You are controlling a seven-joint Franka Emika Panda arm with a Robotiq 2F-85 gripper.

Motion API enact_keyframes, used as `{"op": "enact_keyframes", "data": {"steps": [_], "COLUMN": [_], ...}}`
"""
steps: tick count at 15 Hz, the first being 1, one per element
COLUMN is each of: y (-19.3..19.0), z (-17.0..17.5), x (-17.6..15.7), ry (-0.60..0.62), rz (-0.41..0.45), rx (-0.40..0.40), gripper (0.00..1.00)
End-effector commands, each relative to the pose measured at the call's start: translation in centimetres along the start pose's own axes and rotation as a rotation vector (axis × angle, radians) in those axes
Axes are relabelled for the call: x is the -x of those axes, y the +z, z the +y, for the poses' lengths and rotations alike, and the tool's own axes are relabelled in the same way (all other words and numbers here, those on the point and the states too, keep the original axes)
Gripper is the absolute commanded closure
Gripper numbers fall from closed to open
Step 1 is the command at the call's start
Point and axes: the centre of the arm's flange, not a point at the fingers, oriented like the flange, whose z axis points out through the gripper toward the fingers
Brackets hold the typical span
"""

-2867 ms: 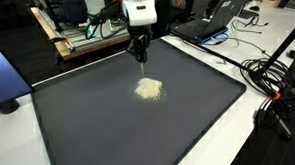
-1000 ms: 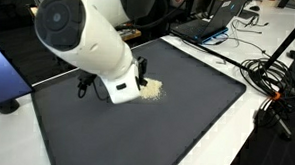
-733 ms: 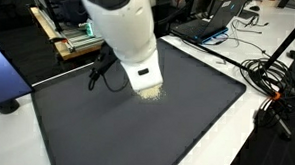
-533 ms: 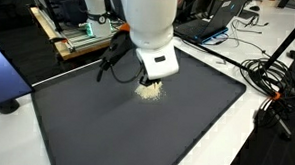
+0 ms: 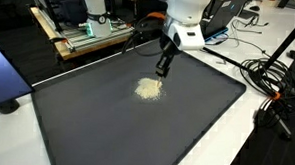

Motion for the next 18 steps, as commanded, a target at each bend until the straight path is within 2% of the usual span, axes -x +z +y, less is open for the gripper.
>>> {"op": "enact_keyframes", "data": {"steps": [1,6,12,16,18], "y": [0.3,1.2,2.6,4.4,5.2], "z": [-5.1,-10.4,-15.5,-18.0,-18.6], "x": [2.5,2.9,3.9,4.9,5.6], "ry": [0.02,0.036,0.055,0.045,0.032], "rz": [-0.026,-0.021,0.098,0.16,0.19], "rx": [0.132,0.305,0.497,0.596,0.606], "gripper": [0.97,0.97,0.97,0.97,0.97]}}
